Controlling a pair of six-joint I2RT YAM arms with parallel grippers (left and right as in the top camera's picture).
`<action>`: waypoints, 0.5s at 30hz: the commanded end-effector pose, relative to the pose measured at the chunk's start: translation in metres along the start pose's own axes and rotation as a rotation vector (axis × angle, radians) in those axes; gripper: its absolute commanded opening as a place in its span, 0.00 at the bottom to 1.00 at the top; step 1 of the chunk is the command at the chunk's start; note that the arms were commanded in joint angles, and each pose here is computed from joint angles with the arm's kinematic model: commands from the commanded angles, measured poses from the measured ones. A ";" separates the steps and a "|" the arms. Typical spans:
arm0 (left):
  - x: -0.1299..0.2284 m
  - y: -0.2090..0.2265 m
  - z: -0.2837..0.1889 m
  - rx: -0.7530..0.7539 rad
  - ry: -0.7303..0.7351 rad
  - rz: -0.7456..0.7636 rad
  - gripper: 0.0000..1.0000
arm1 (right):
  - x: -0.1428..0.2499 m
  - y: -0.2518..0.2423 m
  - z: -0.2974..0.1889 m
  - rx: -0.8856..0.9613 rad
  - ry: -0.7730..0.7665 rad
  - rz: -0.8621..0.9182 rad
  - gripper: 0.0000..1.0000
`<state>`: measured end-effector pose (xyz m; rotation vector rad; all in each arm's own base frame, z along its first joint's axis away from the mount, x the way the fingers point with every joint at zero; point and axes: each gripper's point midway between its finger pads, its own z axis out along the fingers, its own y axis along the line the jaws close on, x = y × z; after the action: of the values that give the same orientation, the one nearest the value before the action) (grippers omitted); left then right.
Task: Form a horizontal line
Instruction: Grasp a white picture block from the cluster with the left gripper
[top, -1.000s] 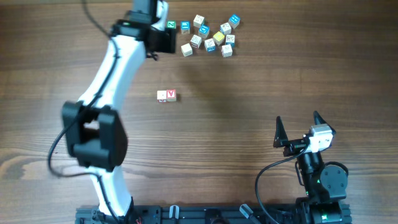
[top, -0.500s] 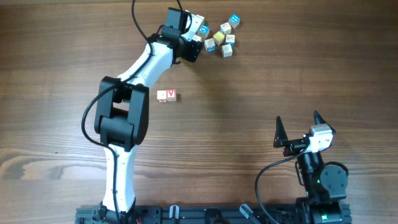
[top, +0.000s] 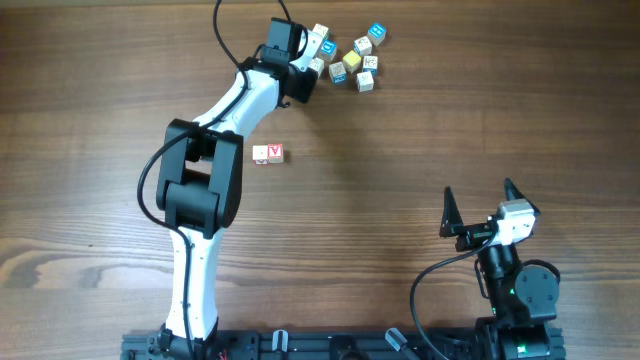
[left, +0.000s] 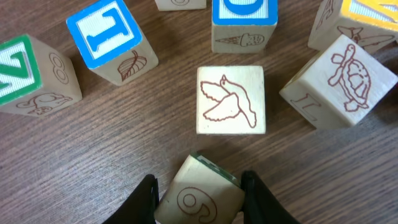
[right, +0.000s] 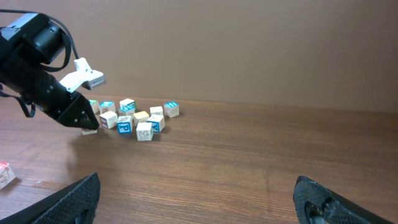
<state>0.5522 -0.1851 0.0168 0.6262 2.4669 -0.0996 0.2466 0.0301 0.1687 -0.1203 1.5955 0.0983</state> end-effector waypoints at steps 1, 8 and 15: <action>0.021 -0.008 0.006 0.016 0.077 -0.046 0.29 | -0.001 0.000 0.000 0.000 -0.006 -0.011 1.00; 0.023 -0.011 -0.018 0.020 0.121 -0.136 0.39 | -0.001 0.000 0.000 0.000 -0.006 -0.012 0.99; 0.013 -0.011 -0.047 0.013 0.112 -0.243 0.64 | -0.001 0.000 0.000 0.000 -0.006 -0.011 1.00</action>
<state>0.5130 -0.1767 0.0223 0.3985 2.6784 -0.1537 0.2466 0.0301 0.1687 -0.1203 1.5955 0.0983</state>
